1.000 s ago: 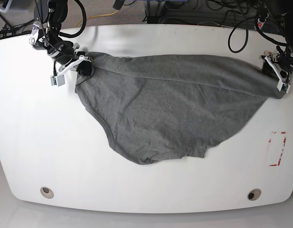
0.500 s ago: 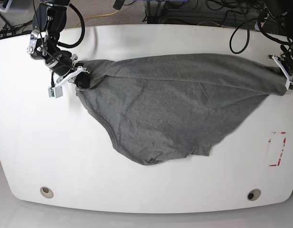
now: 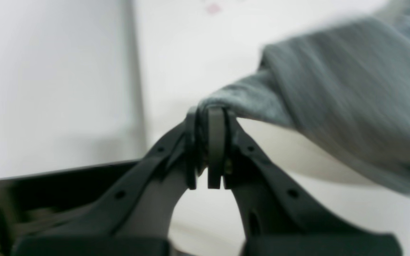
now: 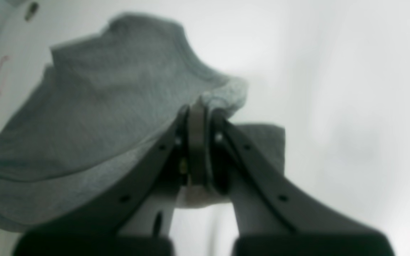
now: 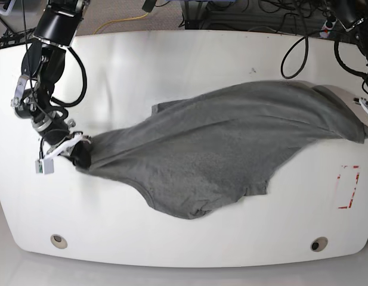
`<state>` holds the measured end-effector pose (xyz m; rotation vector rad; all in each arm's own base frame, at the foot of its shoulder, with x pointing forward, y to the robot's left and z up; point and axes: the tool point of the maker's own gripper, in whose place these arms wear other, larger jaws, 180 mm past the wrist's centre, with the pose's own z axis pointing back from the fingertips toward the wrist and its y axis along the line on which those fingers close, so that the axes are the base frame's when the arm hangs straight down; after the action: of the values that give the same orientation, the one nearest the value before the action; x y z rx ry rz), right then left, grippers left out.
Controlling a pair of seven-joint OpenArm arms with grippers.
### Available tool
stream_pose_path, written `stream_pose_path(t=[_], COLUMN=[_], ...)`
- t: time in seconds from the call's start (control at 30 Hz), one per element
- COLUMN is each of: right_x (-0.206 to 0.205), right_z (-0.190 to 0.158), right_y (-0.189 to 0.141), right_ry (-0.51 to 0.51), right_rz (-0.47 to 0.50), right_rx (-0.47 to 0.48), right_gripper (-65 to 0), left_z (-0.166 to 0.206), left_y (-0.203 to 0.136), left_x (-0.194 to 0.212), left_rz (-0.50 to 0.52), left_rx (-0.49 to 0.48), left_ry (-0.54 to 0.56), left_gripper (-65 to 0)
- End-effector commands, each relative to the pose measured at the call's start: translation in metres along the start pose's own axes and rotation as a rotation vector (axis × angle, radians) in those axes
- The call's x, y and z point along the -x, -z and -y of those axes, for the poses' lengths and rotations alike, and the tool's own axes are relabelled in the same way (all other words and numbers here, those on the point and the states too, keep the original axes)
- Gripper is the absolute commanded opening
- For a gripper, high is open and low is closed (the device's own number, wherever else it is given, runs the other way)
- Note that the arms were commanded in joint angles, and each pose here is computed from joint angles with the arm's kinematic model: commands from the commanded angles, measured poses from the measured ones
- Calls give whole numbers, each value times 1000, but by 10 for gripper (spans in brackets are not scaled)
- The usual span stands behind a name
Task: Fold the T-shirt properly
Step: 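Lift and swing the shirt with both grippers to spread it flat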
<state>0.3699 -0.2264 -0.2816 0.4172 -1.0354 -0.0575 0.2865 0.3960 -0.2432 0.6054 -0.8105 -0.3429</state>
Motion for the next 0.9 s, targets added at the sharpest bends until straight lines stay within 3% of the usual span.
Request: stream_pose_path(t=[0.0, 0.43, 0.67, 0.87], right_x=[-40, -166, -243, -285], right_z=[2, -14, -28, -42], right_y=[2, 24, 12, -5], right_ry=[-36, -163, -243, -316], right_rz=[76, 190, 282, 338], right_rx=[-10, -53, -54, -52], right_gripper=[-650, -650, -650, -650], left_z=[-30, -106, -146, -173], left_y=[-10, -28, -56, -78], left_x=[-37, -130, -186, -210], left_rz=[81, 174, 290, 344], left_rx=[-109, -336, -451, -529], left_ry=[42, -22, -56, -87], left_gripper=[-647, -647, -647, -646])
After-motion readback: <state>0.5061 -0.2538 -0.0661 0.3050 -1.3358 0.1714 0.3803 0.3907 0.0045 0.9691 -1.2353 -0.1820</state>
